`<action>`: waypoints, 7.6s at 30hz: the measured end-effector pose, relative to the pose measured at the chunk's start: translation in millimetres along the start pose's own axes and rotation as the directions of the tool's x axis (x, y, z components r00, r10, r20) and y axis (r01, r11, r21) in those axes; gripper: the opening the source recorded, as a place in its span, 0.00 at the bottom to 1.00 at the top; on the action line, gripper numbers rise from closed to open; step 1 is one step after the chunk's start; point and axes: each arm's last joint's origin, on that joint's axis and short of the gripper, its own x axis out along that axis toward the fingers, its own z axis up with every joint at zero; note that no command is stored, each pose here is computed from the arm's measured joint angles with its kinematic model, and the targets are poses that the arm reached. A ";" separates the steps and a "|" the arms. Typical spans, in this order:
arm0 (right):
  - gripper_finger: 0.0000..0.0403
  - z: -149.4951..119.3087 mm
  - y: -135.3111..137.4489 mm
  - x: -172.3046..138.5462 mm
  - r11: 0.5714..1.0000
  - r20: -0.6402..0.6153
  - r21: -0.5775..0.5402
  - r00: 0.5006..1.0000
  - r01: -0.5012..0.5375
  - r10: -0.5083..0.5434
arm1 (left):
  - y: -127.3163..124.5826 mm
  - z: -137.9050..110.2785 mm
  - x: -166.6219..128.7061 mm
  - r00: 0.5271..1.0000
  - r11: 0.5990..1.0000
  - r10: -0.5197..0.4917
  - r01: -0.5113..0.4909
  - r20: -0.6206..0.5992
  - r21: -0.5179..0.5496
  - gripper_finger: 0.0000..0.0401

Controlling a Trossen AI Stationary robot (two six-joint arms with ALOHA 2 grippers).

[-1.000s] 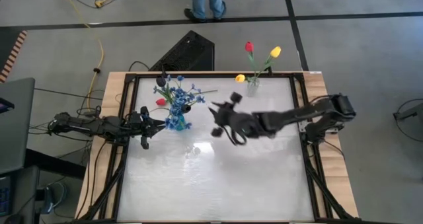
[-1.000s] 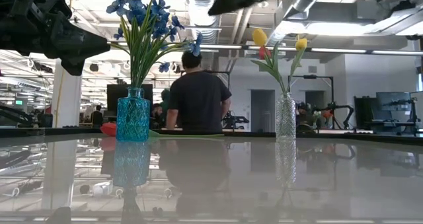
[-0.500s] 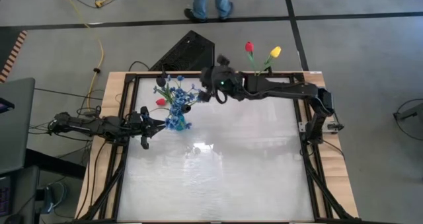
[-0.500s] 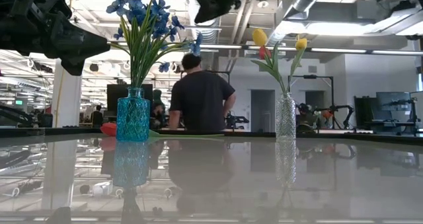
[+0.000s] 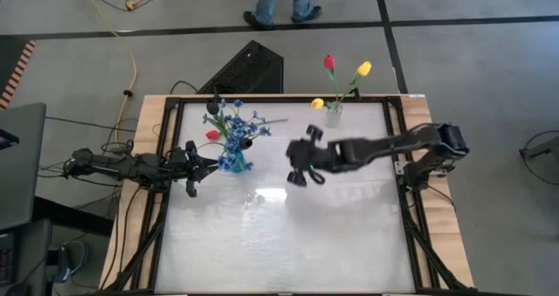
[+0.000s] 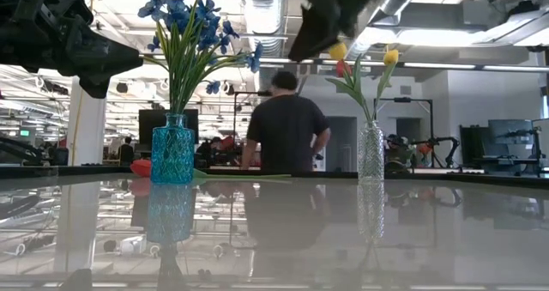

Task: Sort flowers into vase by color
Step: Put the red tulip flower into the transparent vase

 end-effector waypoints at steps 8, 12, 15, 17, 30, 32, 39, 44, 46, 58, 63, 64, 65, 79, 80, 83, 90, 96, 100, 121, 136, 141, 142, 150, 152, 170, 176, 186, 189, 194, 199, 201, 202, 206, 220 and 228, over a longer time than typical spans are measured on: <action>0.33 -66.0 47.1 68.6 0.993 0.263 0.115 0.963 0.034 -0.063 | 0.0 0.0 0.0 1.000 1.000 -0.001 0.001 0.000 0.000 0.19; 0.33 -71.7 42.6 104.5 0.983 0.300 0.109 0.938 0.145 -0.171 | 0.0 0.0 0.0 1.000 1.000 0.000 0.000 0.000 0.000 0.19; 0.33 -68.7 25.0 134.3 0.989 0.266 0.134 0.959 0.061 -0.096 | 0.0 0.0 0.0 1.000 1.000 -0.001 0.001 0.000 0.000 0.19; 0.33 -61.5 5.5 152.1 0.984 0.243 0.173 0.970 -0.035 -0.009 | 0.0 0.0 0.0 1.000 1.000 -0.001 0.001 0.000 0.000 0.19; 0.33 -41.4 -45.2 228.6 0.956 0.201 0.244 0.973 -0.161 0.113 | 0.0 0.0 0.0 1.000 1.000 0.000 0.000 0.000 0.000 0.19; 0.33 -33.5 -44.2 236.3 0.960 0.217 0.245 0.973 -0.135 0.082 | 0.0 -0.1 0.0 1.000 1.000 0.000 0.000 -0.001 0.000 0.19; 0.35 -13.6 -44.5 262.6 0.966 0.148 0.234 0.986 -0.112 0.078 | 0.0 0.0 0.0 1.000 1.000 0.000 0.000 0.000 0.000 0.19; 0.40 -2.0 -47.8 272.7 0.972 0.009 0.206 0.994 -0.109 0.110 | 0.0 0.0 0.0 1.000 1.000 0.000 0.000 0.000 0.000 0.19; 0.44 2.7 -48.1 274.0 0.974 -0.029 0.198 0.993 -0.111 0.119 | 0.0 0.0 0.0 1.000 1.000 0.000 0.000 0.000 0.000 0.19; 0.54 17.9 -53.6 257.1 0.973 -0.235 0.211 0.961 -0.097 0.147 | 0.0 0.0 0.0 1.000 1.000 0.001 -0.001 0.000 0.000 0.19; 0.51 27.3 -58.8 243.9 0.975 -0.308 0.212 0.942 -0.070 0.134 | 0.0 0.0 0.0 1.000 1.000 0.001 -0.001 0.000 0.000 0.19; 0.51 28.8 -60.1 240.6 0.976 -0.326 0.211 0.937 -0.060 0.128 | 0.0 0.0 0.0 1.000 1.000 0.001 -0.001 0.000 0.000 0.19; 0.50 29.8 -61.0 237.8 0.977 -0.341 0.208 0.932 -0.056 0.126 | 0.0 0.1 0.0 1.000 1.000 0.001 -0.001 0.001 0.000 0.19; 0.49 25.6 -112.8 224.8 0.995 -0.515 0.084 0.853 -0.056 0.091 | 0.0 0.0 0.0 1.000 1.000 0.001 -0.001 0.000 0.000 0.19; 0.49 22.9 -118.5 225.4 0.995 -0.530 0.078 0.843 -0.056 0.089 | 0.0 0.0 0.0 1.000 1.000 0.001 -0.001 0.000 0.000 0.19; 0.49 17.2 -137.0 230.6 0.995 -0.541 0.076 0.836 -0.058 0.090 | 0.0 0.0 0.0 1.000 1.000 0.001 -0.001 0.000 0.000 0.19; 0.49 7.3 -165.7 237.0 0.993 -0.553 0.061 0.825 -0.102 0.119 | 0.0 0.0 0.0 1.000 1.000 0.001 -0.001 0.000 0.000 0.19; 0.49 -7.9 -167.6 246.1 0.977 -0.609 0.006 0.774 -0.215 0.174 | 0.0 0.0 0.0 1.000 1.000 0.001 -0.001 0.000 0.000 0.19; 0.49 -16.9 -164.2 253.7 0.968 -0.638 -0.028 0.750 -0.250 0.175 | 0.0 0.0 0.0 1.000 1.000 0.001 -0.001 0.000 0.000 0.19; 0.43 -18.2 -180.7 254.4 0.948 -0.600 0.001 0.758 -0.318 0.255 | 0.0 -0.1 0.0 1.000 1.000 -0.001 0.001 -0.001 0.000 0.19; 0.33 -27.8 -174.8 254.7 0.926 -0.644 0.093 0.687 -0.366 0.336 | -0.1 -0.1 0.0 1.000 1.000 -0.002 0.002 -0.001 0.000 0.19; 0.34 -23.3 -172.3 254.1 0.926 -0.626 0.075 0.706 -0.369 0.332 | -0.1 -0.1 0.0 1.000 1.000 -0.003 0.003 -0.001 0.000 0.19; 0.35 -23.2 -172.5 254.7 0.930 -0.626 0.068 0.710 -0.362 0.322 | -0.1 -0.1 0.0 1.000 1.000 -0.003 0.003 -0.001 0.000 0.19; 0.34 -12.3 -160.0 254.3 0.945 -0.625 -0.097 0.758 -0.311 0.185 | -0.1 -0.1 0.0 1.000 1.000 -0.002 0.002 -0.001 0.000 0.19; 0.34 -10.8 -159.5 253.7 0.943 -0.619 -0.108 0.763 -0.315 0.184 | -0.1 -0.1 0.0 1.000 1.000 -0.002 0.002 -0.001 0.000 0.19; 0.34 -20.2 -175.2 254.2 0.920 -0.591 0.149 0.714 -0.361 0.376 | 0.0 -0.1 0.0 1.000 1.000 -0.002 0.002 -0.001 0.000 0.19; 0.34 -21.2 -175.9 253.7 0.921 -0.598 0.169 0.707 -0.350 0.378 | -0.1 -0.1 0.0 1.000 1.000 -0.002 0.002 -0.001 0.000 0.19; 0.34 -25.7 -158.7 263.1 0.895 -0.601 0.183 0.674 -0.408 0.430 | -0.1 -0.1 0.0 1.000 1.000 -0.002 0.002 -0.001 0.000 0.19; 0.34 -22.9 -149.3 262.3 0.924 -0.635 0.092 0.693 -0.372 0.342 | 0.0 0.0 0.0 1.000 1.000 -0.001 0.001 0.000 0.000 0.19; 0.24 -21.0 -140.7 261.3 0.925 -0.657 -0.023 0.703 -0.380 0.272 | 0.0 -0.1 0.0 1.000 1.000 0.000 0.000 -0.001 0.000 0.19; 0.16 -18.7 -130.2 260.0 0.904 -0.676 -0.173 0.714 -0.391 0.180 | 0.0 0.0 0.0 1.000 1.000 0.000 0.000 0.000 0.000 0.19; 0.15 -18.4 -128.5 259.9 0.904 -0.678 -0.182 0.715 -0.387 0.170 | 0.0 0.0 0.0 1.000 1.000 0.000 0.000 0.000 0.000 0.19; 0.15 -18.5 -128.6 259.8 0.904 -0.679 -0.182 0.715 -0.387 0.169 | 0.0 -0.1 0.0 1.000 1.000 0.000 0.000 -0.001 0.000 0.19; 0.15 -17.6 -129.8 258.0 0.905 -0.683 -0.192 0.714 -0.379 0.154 | 0.0 0.0 0.0 1.000 1.000 0.000 0.000 0.000 0.000 0.19; 0.38 2.2 -132.3 254.7 0.947 -0.590 -0.133 0.791 -0.291 0.161 | 0.0 -0.1 0.0 1.000 1.000 -0.001 0.001 -0.001 0.000 0.19; 0.65 22.1 -99.4 258.5 0.946 -0.439 -0.178 0.882 -0.271 0.170 | 0.0 0.0 0.0 1.000 1.000 -0.001 0.001 0.000 0.000 0.19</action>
